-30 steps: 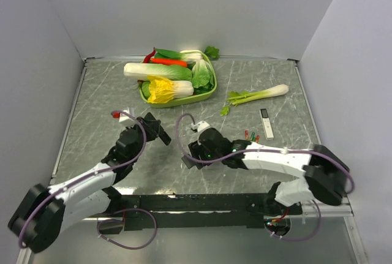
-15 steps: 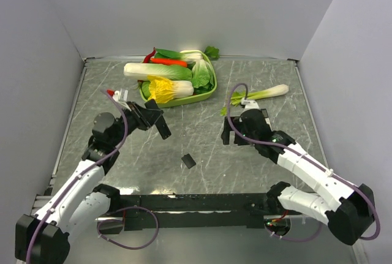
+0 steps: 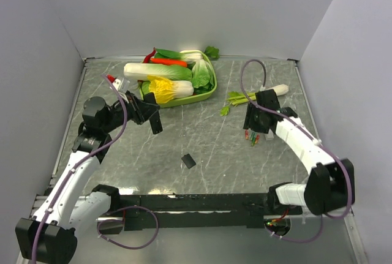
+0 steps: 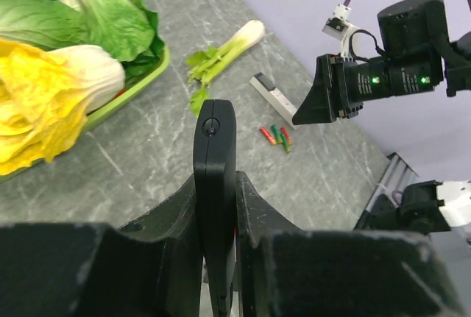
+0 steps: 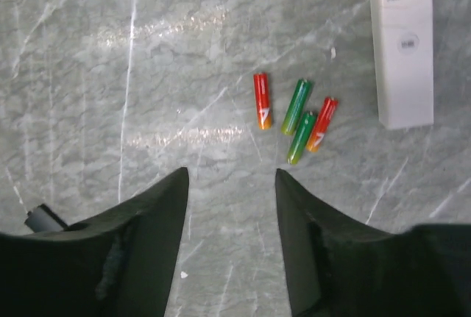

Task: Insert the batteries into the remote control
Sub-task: Pick up the battery from the center of the board.

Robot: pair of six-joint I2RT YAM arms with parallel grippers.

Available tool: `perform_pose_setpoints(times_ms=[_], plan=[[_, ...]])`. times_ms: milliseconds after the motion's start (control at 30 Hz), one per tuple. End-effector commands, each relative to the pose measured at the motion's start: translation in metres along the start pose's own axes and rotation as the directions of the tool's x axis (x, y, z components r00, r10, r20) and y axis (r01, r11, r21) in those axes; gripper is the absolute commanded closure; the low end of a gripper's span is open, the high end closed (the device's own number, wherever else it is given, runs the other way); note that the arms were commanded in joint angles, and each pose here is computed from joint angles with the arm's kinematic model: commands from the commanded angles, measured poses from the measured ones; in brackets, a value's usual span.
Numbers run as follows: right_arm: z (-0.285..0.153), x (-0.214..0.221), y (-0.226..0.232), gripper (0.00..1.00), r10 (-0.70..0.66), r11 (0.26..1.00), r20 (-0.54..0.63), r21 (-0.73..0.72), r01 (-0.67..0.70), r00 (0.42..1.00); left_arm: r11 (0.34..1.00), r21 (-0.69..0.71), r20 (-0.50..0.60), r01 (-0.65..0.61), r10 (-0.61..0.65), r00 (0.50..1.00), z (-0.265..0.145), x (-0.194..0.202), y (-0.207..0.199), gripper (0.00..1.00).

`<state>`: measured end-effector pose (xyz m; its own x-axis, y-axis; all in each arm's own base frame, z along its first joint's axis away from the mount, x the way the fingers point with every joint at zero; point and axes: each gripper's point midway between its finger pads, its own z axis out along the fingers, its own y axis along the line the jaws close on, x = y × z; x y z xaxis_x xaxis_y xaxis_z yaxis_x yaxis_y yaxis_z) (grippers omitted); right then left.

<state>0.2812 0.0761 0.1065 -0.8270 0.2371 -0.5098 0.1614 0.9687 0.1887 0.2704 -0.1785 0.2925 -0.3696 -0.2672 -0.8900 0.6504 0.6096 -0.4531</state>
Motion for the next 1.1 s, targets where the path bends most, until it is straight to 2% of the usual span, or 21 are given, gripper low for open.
perform_pose_setpoints(times_ms=[0, 267, 1067], plan=[[0.011, -0.014, 0.001, 0.49, -0.005, 1.0, -0.038, 0.024, 0.006, 0.999, 0.997, -0.026, 0.025, -0.077, 0.078, 0.997, -0.009, -0.006, 0.006, 0.99], [0.053, -0.011, -0.008, 0.61, -0.032, 0.996, -0.165, 0.075, 0.045, 0.986, 0.993, -0.079, 0.027, -0.082, 0.085, 0.996, -0.013, 0.002, 0.017, 0.99], [0.097, -0.003, -0.013, 0.67, -0.061, 0.993, -0.274, 0.077, 0.085, 0.96, 0.992, -0.091, 0.017, -0.088, 0.09, 0.996, -0.015, 0.002, 0.019, 0.99]])
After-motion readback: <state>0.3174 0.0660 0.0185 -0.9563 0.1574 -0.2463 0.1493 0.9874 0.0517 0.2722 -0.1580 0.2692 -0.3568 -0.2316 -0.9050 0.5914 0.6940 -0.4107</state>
